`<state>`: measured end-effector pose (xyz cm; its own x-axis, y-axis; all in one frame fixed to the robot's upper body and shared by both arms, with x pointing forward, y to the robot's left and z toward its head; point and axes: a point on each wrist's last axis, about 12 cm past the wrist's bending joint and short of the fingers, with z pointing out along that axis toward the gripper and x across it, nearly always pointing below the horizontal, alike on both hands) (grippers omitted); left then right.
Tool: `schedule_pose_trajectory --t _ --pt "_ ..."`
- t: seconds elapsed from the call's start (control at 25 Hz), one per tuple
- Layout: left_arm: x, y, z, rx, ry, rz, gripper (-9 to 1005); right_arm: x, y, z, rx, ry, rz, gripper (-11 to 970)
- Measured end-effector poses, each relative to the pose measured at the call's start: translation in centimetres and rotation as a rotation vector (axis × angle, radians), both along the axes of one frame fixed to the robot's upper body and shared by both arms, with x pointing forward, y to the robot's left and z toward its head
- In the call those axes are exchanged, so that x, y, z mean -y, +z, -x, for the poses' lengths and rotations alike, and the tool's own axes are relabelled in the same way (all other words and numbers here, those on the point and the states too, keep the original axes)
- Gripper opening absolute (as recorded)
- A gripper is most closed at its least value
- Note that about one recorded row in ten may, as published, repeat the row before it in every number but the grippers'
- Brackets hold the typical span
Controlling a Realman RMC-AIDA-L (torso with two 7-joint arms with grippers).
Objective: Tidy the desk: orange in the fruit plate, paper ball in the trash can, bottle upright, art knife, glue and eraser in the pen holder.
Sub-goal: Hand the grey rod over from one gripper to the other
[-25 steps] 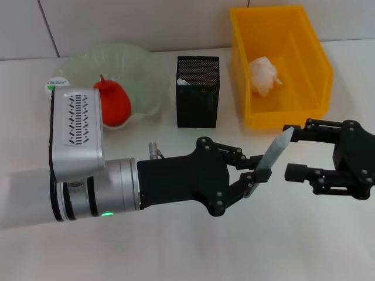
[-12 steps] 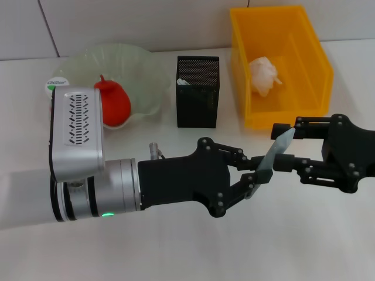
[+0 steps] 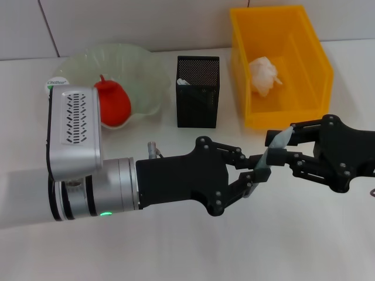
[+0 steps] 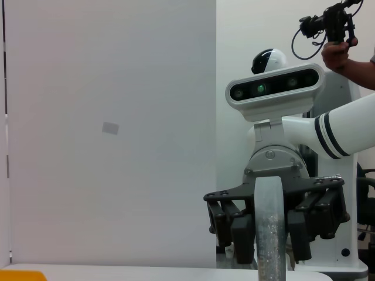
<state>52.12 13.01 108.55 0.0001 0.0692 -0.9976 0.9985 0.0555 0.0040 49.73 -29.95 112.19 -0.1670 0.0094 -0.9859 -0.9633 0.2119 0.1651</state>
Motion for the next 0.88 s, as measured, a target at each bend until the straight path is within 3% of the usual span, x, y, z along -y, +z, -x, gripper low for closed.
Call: schedule_pose_trajectory --t 0.16,0.88 --pt "-0.01 0.00 -0.01 0.000 0.001 0.000 141 -0.07 0.02 -0.09 0.000 0.002 0.002 318" --pt "-0.14 -0.12 0.21 0.006 -0.002 0.002 159 -0.34 -0.16 -0.35 0.047 -0.004 0.031 152"
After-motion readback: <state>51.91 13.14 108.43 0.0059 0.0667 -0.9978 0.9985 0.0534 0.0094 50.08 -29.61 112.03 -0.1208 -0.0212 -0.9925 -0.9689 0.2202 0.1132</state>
